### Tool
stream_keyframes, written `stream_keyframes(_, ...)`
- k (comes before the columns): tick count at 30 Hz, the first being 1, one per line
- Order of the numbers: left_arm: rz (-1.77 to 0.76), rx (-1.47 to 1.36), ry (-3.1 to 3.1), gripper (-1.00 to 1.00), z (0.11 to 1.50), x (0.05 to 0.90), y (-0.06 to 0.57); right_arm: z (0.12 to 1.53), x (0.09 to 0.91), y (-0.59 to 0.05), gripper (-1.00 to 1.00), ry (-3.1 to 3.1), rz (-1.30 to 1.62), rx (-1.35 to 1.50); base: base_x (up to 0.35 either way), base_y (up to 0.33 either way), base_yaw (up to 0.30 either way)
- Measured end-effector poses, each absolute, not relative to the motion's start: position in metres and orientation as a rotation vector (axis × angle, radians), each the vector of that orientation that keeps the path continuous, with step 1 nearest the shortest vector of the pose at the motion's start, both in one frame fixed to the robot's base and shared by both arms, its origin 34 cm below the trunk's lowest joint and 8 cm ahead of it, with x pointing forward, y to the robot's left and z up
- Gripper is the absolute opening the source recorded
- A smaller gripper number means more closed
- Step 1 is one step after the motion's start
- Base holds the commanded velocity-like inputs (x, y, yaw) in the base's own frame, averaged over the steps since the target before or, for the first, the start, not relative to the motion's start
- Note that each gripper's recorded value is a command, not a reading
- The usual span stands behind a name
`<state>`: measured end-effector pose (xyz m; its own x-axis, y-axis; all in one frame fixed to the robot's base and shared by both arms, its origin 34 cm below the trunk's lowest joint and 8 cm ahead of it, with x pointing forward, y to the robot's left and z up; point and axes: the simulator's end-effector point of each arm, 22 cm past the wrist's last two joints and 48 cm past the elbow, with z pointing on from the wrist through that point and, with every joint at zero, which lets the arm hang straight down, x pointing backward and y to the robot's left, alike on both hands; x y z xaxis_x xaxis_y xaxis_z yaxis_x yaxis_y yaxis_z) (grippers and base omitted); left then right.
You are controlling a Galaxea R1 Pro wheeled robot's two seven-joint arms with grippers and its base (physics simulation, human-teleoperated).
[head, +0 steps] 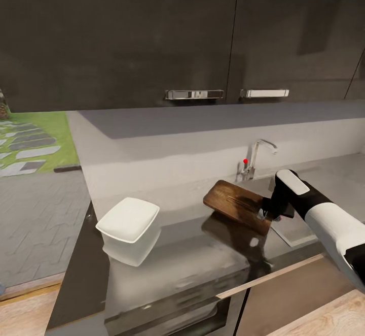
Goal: In the kitchen, take the Vidalia onion out of the sink, dice it on the chopping board with the paring knife, put the diced onion into the bowl on the countertop, then place both the paring knife and the chopping board into the sink.
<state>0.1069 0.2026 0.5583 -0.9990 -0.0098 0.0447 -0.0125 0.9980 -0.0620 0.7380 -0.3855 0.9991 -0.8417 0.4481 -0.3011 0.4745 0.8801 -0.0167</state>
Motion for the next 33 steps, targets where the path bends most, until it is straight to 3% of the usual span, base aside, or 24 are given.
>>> stream_keyframes(11,0.097,0.017,-3.096,1.00,0.558,0.107,0.203,1.020,0.746,-0.395,-1.00,2.716,-0.160,0.624,0.000,-0.247,0.000)
stream_keyframes(19,0.097,0.017,-3.096,1.00,0.558,0.107,0.203,1.022,0.754,-0.378,-1.00,2.703,-0.099,0.569,0.000,-0.020,0.000)
stream_keyframes(27,0.097,0.017,-3.096,1.00,0.558,0.107,0.203,1.004,0.752,-0.351,-1.00,2.739,-0.216,0.289,0.000,0.000,0.000)
stream_keyframes(33,0.097,0.017,-3.096,1.00,0.558,0.107,0.203,1.008,0.762,-0.350,-1.00,2.674,-0.218,0.324,0.000,0.000,0.000)
